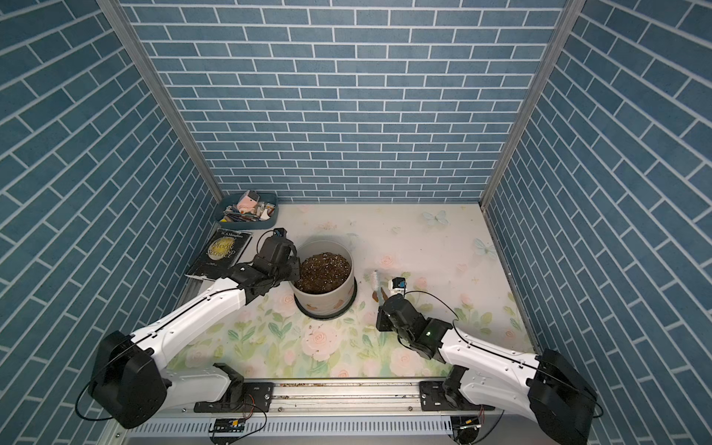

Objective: Scrub the dried mud off the ceramic pot
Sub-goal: Rotate the pot on the tray.

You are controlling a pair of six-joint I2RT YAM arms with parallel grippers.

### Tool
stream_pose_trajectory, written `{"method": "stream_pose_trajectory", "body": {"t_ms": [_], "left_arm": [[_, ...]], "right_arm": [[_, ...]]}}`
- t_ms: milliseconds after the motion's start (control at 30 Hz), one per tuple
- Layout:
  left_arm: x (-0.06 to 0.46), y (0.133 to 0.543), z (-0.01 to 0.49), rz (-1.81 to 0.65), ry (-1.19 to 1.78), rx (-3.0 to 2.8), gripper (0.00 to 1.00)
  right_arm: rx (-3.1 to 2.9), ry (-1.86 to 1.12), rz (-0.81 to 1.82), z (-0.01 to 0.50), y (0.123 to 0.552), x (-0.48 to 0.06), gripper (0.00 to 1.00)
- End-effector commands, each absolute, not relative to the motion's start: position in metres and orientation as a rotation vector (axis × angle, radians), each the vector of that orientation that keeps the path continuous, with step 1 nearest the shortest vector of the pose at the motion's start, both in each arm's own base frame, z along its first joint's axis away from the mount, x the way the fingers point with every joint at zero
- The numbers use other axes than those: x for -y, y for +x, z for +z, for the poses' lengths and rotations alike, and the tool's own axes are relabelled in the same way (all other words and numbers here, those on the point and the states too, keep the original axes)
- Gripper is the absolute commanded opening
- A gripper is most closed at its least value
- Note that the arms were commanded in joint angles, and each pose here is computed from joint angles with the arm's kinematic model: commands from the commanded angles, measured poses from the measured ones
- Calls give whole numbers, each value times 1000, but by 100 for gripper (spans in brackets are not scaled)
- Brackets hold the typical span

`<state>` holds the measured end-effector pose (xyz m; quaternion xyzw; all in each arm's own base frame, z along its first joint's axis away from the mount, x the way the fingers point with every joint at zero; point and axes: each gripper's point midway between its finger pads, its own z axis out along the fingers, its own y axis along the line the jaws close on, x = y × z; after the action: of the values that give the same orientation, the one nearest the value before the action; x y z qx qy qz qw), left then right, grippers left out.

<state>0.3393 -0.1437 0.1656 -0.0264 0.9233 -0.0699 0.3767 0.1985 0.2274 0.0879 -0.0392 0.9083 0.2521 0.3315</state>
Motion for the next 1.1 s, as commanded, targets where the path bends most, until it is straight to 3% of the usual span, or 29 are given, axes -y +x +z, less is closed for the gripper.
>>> {"method": "stream_pose_trajectory", "body": {"t_ms": [0,167,433,800,1067], "left_arm": [[161,357,182,-260,-75,-2305,43],[160,370,192,-228,-90,-2276,55],[159,376,192,-206,-84,-2264,59],[150,376,180,-166,-88,-2283,51],[147,371,171,-156,-96,-2304,31]], "right_arm": [[-2373,-72,659,85,198,-228,0],[-2370,-70,657,85,198,-229,0],[-2366,-37,651,83,200,-227,0],[-2382,-32,731,77,200,-244,0],[-2394,-31,741,73,198,-247,0]]}}
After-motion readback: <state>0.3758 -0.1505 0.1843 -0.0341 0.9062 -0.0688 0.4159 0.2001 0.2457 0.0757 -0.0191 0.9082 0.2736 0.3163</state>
